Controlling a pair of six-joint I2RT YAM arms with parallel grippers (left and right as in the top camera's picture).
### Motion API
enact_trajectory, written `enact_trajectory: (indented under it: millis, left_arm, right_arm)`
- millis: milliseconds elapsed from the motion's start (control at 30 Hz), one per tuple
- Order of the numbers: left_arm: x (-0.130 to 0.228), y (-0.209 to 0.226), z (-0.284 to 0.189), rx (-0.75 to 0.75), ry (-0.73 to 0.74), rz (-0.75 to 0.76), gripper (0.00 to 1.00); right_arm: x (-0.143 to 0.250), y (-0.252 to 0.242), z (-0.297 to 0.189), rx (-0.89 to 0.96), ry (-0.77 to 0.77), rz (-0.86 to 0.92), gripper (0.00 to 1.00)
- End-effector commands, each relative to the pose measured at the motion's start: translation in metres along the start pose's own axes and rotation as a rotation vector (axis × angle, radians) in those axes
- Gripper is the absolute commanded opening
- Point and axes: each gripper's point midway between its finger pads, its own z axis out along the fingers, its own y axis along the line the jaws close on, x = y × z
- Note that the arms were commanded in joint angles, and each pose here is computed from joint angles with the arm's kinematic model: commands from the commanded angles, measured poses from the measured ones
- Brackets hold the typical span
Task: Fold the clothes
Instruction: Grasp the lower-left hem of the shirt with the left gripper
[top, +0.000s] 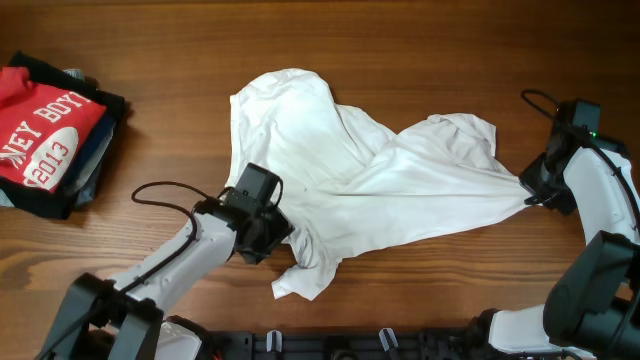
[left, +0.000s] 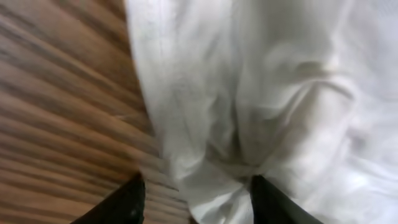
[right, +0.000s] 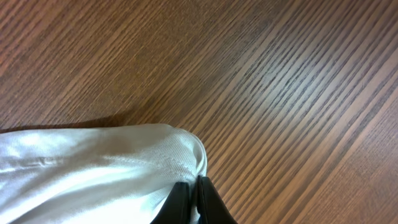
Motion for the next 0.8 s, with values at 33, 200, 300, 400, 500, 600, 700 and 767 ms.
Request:
enact_trajectory:
  millis: [33, 200, 300, 400, 500, 600, 700, 767]
  left_arm:
    - [-0.001, 0.010, 0.021, -0.036, 0.015, -0.029, 0.38]
    - [0.002, 0.017, 0.021, -0.064, 0.027, -0.035, 0.18]
    - [0.010, 0.035, 0.018, -0.137, 0.058, -0.040, 0.29]
    - [0.013, 0.040, 0.017, -0.161, 0.067, -0.046, 0.39]
    - [0.012, 0.040, 0.018, -0.160, 0.066, -0.046, 0.38]
    - [0.005, 0.045, 0.017, -0.184, 0.019, -0.086, 0.36]
    - [0.000, 0.042, 0.018, -0.173, -0.009, -0.127, 0.33]
    - [-0.002, 0.040, 0.017, -0.164, -0.020, -0.125, 0.34]
  right_arm:
    - [0.000, 0.000, -0.002, -0.013, 0.001, -0.005, 0.04]
    - [0.000, 0.000, -0.002, -0.014, 0.000, -0.004, 0.04]
    - [0.000, 0.000, -0.002, -0.014, 0.000, -0.004, 0.04]
    - [0.000, 0.000, -0.002, -0.014, 0.000, -0.004, 0.04]
    - [0.000, 0.000, -0.002, -0.014, 0.001, -0.005, 0.04]
    - [0.000, 0.000, -0.002, -0.015, 0.001, -0.005, 0.04]
    - [0.000, 0.001, -0.002, -0.017, 0.002, -0.009, 0.05]
    - [0.000, 0.001, -0.002, -0.018, 0.002, -0.020, 0.04]
